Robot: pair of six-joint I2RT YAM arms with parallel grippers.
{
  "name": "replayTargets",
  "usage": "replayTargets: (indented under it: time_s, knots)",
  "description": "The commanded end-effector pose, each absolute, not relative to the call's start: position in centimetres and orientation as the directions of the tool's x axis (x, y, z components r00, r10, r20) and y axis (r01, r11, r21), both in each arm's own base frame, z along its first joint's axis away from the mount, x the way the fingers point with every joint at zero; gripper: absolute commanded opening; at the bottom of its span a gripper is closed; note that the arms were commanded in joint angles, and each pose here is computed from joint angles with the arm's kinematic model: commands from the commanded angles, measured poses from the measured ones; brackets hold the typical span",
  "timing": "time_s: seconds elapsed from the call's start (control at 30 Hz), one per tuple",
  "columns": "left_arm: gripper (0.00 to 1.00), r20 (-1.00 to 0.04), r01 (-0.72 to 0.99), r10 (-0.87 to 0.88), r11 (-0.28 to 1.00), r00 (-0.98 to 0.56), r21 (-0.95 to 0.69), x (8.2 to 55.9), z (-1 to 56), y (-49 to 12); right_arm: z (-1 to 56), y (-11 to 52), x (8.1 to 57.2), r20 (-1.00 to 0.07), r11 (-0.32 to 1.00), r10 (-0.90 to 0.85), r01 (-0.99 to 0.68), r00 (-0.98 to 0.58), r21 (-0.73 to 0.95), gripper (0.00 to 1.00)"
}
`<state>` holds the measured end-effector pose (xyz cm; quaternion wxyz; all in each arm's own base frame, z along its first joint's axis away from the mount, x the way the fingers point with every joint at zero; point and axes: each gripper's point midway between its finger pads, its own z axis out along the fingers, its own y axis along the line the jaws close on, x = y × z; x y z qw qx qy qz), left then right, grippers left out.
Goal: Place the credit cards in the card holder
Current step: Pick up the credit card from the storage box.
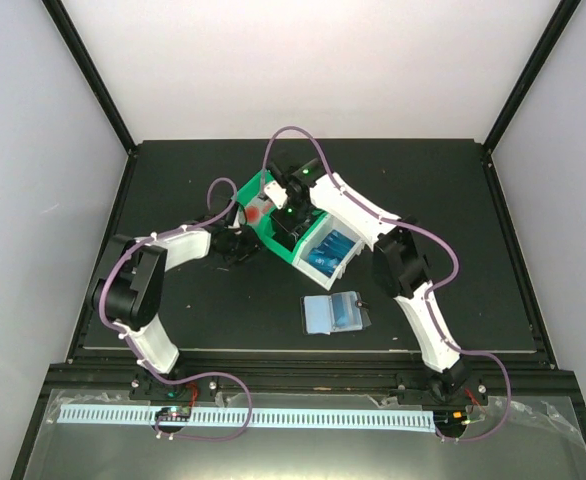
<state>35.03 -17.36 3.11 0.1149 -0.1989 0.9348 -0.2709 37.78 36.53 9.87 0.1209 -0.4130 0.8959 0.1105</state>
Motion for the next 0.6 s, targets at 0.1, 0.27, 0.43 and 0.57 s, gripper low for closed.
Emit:
replayTargets:
  time_s: [0.1,0.27,0.43,0.57]
  knots:
    - [0.5,-0.223,-0.196,-0.402,0.77,-0.888,-0.608,36.0,7.4,-18.0,14.8,35.5,39.9,-0.416,0.719,-0.622,-0.694,-0.664,0.034,0.01]
    - [0.58,-0.265,-0.138,-0.393,0.746,-0.881,-0.651,36.4,9.8,-18.6,15.8,34.2,40.9,-0.423,0.815,-0.51,-0.578,-0.749,0.041,0.01]
    - [0.68,-0.25,-0.083,-0.376,0.681,-0.892,-0.728,36.7,11.4,-20.3,16.2,32.3,41.7,-0.393,0.906,-0.302,-0.39,-0.868,0.166,0.01]
    - [0.72,-0.221,-0.058,-0.366,0.616,-0.904,-0.785,37.1,12.1,-21.7,15.9,31.7,41.7,-0.317,0.897,-0.13,-0.247,-0.94,0.366,0.01]
